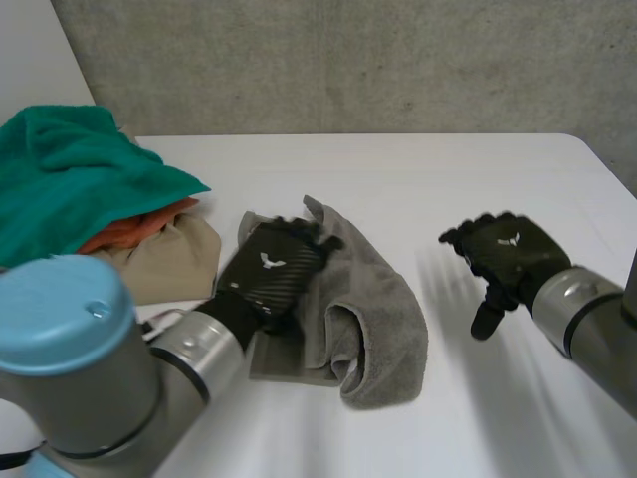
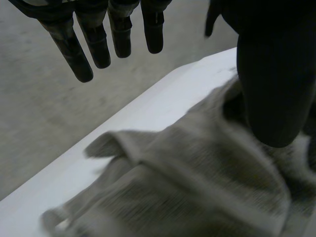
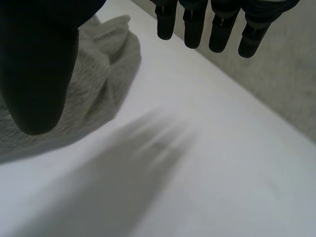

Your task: Fold the laundry.

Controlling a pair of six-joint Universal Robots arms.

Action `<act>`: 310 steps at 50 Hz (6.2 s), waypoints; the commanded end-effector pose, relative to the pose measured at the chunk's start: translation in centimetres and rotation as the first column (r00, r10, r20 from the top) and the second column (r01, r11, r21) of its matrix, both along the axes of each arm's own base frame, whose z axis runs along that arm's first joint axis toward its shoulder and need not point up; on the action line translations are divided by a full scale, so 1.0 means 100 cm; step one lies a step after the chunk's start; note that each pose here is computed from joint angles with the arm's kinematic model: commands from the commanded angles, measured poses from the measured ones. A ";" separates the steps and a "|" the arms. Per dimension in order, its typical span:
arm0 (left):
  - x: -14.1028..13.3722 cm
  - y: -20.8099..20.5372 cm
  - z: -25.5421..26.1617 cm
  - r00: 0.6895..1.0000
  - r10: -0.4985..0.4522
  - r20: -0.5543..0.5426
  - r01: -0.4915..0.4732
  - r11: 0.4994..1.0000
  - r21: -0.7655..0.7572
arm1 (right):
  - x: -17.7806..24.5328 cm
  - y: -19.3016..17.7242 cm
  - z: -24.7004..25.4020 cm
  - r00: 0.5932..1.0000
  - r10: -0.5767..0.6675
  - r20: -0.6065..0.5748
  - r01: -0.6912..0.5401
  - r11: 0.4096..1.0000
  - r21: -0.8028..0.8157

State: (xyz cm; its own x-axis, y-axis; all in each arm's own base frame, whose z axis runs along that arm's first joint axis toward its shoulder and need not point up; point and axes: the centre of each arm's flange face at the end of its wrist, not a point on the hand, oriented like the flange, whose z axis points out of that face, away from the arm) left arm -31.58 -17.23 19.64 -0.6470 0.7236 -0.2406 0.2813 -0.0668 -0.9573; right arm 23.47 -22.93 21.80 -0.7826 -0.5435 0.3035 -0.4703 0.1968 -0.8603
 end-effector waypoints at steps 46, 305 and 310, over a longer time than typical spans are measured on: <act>-0.005 0.038 0.173 0.962 -0.032 -0.271 -0.107 0.870 -0.482 | -0.005 -0.055 0.099 0.939 -0.044 0.340 0.195 0.884 -0.425; 0.085 -0.138 -0.080 0.925 0.252 0.284 -0.229 0.967 -0.109 | -0.081 -0.105 -0.057 0.940 -0.141 -0.311 0.108 0.987 -0.118; 0.082 -0.141 -0.076 0.932 0.238 0.274 -0.213 0.970 -0.118 | -0.080 -0.104 -0.057 0.940 -0.139 -0.311 0.107 0.987 -0.118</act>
